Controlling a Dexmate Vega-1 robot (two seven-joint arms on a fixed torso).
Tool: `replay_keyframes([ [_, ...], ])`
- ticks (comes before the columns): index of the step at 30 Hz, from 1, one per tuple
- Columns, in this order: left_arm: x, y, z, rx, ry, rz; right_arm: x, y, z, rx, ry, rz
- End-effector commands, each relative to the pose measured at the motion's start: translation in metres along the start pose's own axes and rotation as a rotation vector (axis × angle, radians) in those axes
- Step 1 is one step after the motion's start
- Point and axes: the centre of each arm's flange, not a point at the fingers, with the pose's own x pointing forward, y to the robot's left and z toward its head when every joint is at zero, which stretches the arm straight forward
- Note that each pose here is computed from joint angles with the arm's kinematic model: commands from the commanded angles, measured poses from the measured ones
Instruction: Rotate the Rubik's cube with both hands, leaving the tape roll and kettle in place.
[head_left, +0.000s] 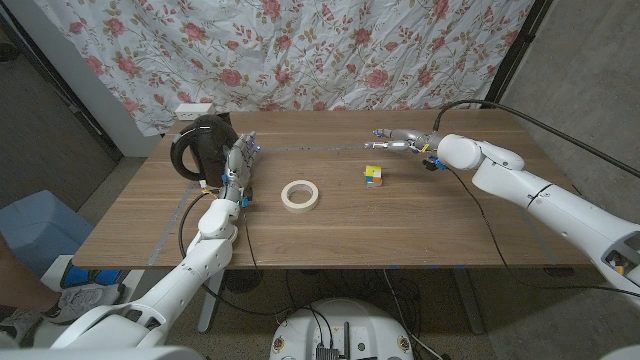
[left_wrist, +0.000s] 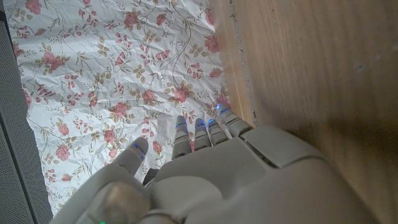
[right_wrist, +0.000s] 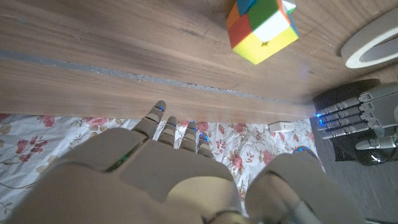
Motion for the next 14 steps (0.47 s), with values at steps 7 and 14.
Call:
replay_keyframes([
  [7, -0.004, -0.013, -0.008, -0.02, 0.0, 0.0, -0.015, -0.014, -0.022, 0.247, -0.019, -0.143],
  [14, -0.004, -0.011, -0.005, -0.01, -0.004, 0.004, -0.017, -0.016, -0.033, 0.362, -0.041, -0.2],
])
